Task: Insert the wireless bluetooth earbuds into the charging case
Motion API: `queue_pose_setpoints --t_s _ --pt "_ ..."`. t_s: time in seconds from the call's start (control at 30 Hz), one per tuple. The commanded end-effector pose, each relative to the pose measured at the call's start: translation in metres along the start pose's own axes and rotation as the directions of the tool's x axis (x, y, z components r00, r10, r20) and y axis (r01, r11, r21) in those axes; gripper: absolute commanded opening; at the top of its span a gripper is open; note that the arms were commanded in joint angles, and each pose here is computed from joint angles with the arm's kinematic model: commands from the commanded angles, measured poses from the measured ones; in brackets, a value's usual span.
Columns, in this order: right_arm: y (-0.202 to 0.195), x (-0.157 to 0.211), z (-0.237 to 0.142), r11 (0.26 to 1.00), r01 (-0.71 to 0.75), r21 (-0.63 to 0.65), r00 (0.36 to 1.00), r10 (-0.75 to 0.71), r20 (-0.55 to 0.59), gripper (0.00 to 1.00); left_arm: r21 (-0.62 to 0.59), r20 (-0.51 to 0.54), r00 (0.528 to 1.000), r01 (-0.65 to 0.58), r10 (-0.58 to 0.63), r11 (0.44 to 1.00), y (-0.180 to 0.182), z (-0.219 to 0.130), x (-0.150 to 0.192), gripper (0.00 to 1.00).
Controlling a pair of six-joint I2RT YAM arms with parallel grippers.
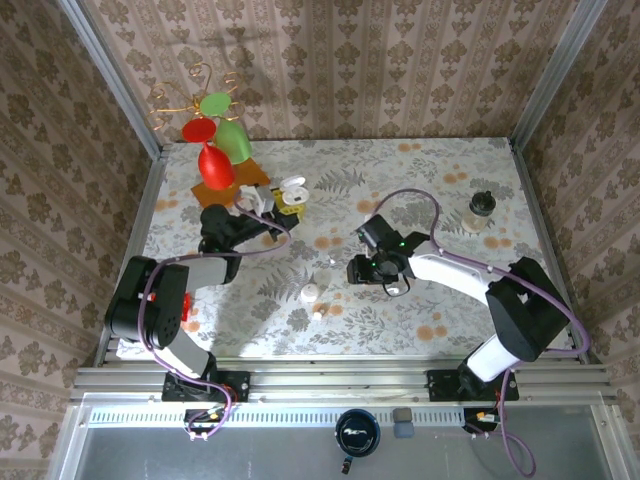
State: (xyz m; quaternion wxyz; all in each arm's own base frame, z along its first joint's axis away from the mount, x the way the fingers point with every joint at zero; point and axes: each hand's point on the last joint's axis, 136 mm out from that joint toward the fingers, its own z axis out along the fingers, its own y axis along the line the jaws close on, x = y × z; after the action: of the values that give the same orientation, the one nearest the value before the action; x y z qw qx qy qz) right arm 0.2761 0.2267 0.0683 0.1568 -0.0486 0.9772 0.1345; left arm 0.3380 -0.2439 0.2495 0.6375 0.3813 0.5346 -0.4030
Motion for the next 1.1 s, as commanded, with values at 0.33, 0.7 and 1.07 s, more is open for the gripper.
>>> queue_pose_setpoints --t_s 0.33,0.7,1.07 --pt "-0.022 -0.01 0.001 0.71 0.358 0.607 0.927 -0.347 -0.141 0.47 -0.098 0.009 0.998 -0.06 0.061 0.993 0.025 -0.026 -0.007 0.38" --pt "-0.014 -0.004 0.029 0.682 0.409 0.607 0.908 -0.372 -0.195 0.42 -0.075 0.003 0.999 -0.032 0.032 0.997 0.02 -0.024 -0.002 0.38" --pt "-0.018 0.005 0.044 0.653 0.439 0.617 0.895 -0.378 -0.236 0.36 -0.054 0.007 0.999 -0.03 0.031 0.998 0.015 -0.021 -0.004 0.38"
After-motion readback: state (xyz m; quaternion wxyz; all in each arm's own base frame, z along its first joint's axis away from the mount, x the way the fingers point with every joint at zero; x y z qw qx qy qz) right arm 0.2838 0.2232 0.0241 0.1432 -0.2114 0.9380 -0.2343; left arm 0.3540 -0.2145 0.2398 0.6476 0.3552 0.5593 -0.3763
